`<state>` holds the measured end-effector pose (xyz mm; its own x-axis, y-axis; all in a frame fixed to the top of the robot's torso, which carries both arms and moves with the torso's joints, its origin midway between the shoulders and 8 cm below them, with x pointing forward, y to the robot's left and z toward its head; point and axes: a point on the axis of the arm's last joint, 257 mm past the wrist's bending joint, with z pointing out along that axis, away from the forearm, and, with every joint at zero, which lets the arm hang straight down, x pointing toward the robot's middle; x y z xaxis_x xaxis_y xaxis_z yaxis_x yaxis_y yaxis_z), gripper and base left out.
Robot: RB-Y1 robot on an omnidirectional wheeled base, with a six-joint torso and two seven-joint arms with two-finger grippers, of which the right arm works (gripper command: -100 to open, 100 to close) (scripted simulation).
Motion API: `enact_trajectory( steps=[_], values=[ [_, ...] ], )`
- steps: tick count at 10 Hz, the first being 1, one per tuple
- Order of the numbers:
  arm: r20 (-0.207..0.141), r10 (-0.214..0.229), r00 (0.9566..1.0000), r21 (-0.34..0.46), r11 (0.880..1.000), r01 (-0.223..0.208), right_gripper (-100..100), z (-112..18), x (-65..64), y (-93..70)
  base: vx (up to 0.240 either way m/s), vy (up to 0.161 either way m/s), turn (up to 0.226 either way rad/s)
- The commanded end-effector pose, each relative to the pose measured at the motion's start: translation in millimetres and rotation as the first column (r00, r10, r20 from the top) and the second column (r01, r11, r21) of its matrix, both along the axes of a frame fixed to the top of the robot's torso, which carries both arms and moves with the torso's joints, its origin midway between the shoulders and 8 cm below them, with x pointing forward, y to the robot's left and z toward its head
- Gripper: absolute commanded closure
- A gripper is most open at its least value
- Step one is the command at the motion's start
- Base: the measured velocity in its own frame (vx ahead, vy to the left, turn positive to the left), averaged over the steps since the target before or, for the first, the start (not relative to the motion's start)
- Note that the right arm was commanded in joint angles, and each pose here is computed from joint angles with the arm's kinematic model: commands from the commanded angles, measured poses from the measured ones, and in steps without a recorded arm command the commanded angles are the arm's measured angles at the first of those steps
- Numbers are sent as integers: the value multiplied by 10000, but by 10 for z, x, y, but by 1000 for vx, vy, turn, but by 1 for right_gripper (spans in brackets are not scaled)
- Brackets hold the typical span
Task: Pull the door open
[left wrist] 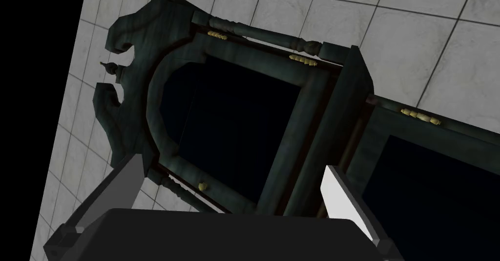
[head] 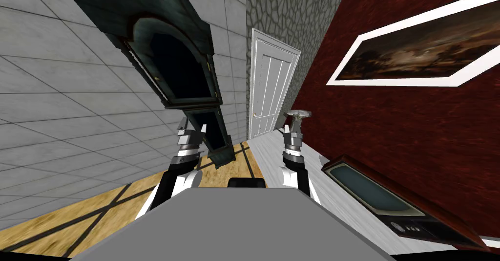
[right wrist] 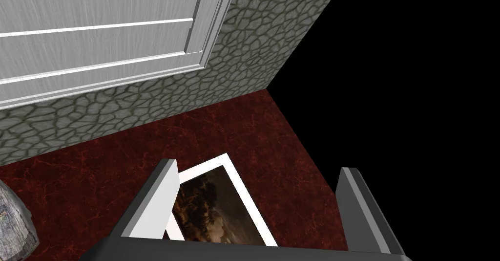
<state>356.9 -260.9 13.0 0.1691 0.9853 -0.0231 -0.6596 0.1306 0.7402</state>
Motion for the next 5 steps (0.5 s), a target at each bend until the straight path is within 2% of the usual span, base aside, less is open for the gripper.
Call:
enact_trajectory(
  steps=[1, 3, 5],
  values=[
    [-179, 117, 9998, 65, 9999, -116, -100, -113, 64, -2, 38, -38, 167],
    [-324, 204, 9993, 125, 9997, -200, -100, -205, 114, -6, 65, -45, 143],
    [-601, 351, 9976, 253, 9991, -337, -100, -383, 205, -19, 81, -52, 188]
  ],
)
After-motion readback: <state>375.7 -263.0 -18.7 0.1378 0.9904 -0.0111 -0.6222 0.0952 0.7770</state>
